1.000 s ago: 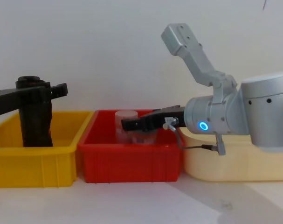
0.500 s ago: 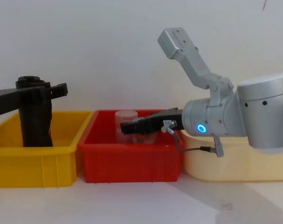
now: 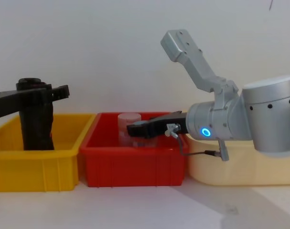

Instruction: Pick up the garbage bag with the one hand and transfer it to the other hand.

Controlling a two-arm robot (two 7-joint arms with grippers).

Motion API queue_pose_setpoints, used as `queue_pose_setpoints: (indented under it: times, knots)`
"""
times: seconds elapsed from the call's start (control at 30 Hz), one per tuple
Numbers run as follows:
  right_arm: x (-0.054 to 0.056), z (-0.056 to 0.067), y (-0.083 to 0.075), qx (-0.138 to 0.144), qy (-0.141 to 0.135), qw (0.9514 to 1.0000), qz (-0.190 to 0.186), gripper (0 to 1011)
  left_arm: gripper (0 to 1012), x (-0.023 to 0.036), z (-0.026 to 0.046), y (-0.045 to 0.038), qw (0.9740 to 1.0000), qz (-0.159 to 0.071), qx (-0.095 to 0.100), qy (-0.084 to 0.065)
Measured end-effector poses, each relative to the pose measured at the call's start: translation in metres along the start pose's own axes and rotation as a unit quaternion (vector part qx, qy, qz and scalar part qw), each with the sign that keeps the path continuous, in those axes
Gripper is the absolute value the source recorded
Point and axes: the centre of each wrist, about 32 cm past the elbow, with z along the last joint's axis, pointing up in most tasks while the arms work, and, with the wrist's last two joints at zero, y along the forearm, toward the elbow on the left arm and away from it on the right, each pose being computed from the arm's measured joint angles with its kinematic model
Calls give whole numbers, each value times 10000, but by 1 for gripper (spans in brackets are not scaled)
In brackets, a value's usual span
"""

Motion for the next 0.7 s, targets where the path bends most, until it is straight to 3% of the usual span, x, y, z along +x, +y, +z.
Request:
queue_pose_setpoints:
  times: [0.17,0.53,0.7]
  knots:
    - [1,-1,2,-3,-1,10000,2,664,945,0,0,0,10000,0,0,0]
    - [1,-1,5,-4,-5,10000,4,664,618,0,0,0,10000,0,0,0]
    - [2,-1,5,-5,-6,10000,4,664,578,0,0,0,10000,0,1,1]
